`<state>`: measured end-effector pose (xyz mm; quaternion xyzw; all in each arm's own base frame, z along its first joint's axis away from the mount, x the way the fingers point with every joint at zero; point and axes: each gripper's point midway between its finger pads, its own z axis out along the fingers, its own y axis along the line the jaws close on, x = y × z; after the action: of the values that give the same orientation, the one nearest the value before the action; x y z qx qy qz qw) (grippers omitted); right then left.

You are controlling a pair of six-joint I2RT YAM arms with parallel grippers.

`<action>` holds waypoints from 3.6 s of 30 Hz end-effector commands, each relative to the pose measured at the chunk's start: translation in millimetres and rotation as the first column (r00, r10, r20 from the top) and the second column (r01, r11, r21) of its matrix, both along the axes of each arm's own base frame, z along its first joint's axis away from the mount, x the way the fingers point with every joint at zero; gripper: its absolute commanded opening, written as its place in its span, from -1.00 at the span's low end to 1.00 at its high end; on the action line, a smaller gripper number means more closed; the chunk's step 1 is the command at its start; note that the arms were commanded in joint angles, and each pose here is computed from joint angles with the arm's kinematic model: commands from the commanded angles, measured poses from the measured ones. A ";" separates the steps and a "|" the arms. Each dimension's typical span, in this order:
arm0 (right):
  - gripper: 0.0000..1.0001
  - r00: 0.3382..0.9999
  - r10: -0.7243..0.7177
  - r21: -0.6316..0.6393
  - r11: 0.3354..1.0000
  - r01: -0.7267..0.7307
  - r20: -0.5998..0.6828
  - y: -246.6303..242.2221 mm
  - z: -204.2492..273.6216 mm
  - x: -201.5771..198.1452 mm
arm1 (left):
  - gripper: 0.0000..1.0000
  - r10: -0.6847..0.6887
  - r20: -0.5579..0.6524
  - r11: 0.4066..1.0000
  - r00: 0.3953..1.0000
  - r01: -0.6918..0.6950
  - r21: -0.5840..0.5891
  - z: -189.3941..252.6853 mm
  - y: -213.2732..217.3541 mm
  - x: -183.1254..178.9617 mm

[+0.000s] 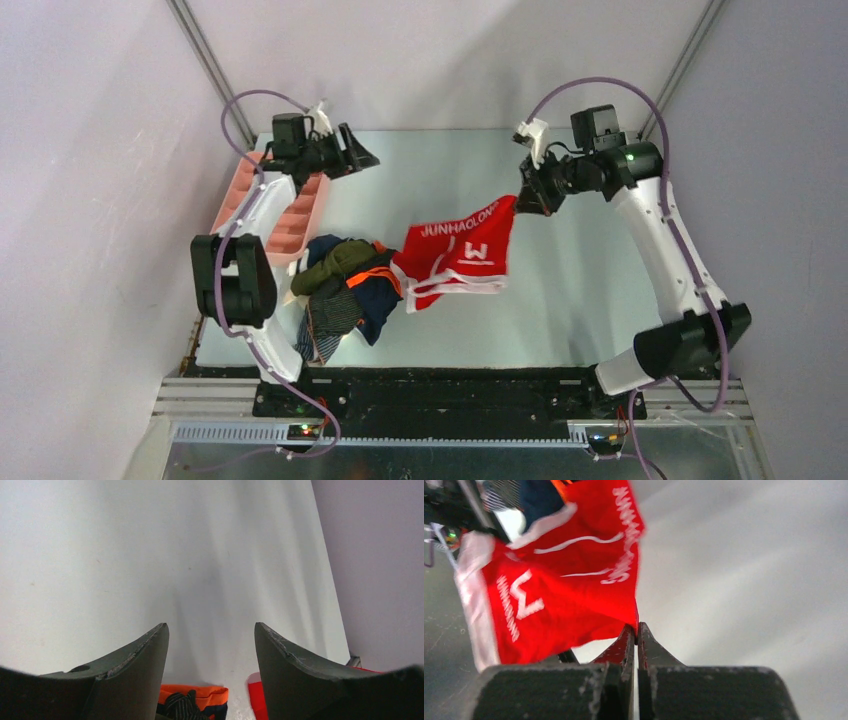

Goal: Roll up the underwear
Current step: Flatten out the underwear at the center of the board.

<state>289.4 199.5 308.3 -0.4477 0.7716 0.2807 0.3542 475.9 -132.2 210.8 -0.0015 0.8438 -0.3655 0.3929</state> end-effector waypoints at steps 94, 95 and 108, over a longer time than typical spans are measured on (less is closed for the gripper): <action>-1.00 0.979 -0.186 -0.039 0.981 0.190 0.085 -100.1 -36.5 -49.3 | -1.00 -0.482 0.344 0.869 0.806 0.388 0.308 52.0 -123.7 -153.7; -1.00 0.980 -0.177 -0.030 0.983 0.180 0.094 -98.1 -35.2 -63.0 | -1.00 -0.499 0.362 0.860 0.787 0.399 0.318 57.4 -124.8 -164.1; -1.00 0.962 -0.250 -0.096 0.966 0.240 -0.114 -111.4 -105.5 -97.5 | -1.00 -0.492 0.211 0.854 0.845 0.421 0.305 -3.7 -135.7 -163.3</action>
<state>165.1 97.3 224.1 -0.3780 0.8252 0.2290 0.3516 287.6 -255.5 222.5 0.3101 0.7794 -0.3476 0.4189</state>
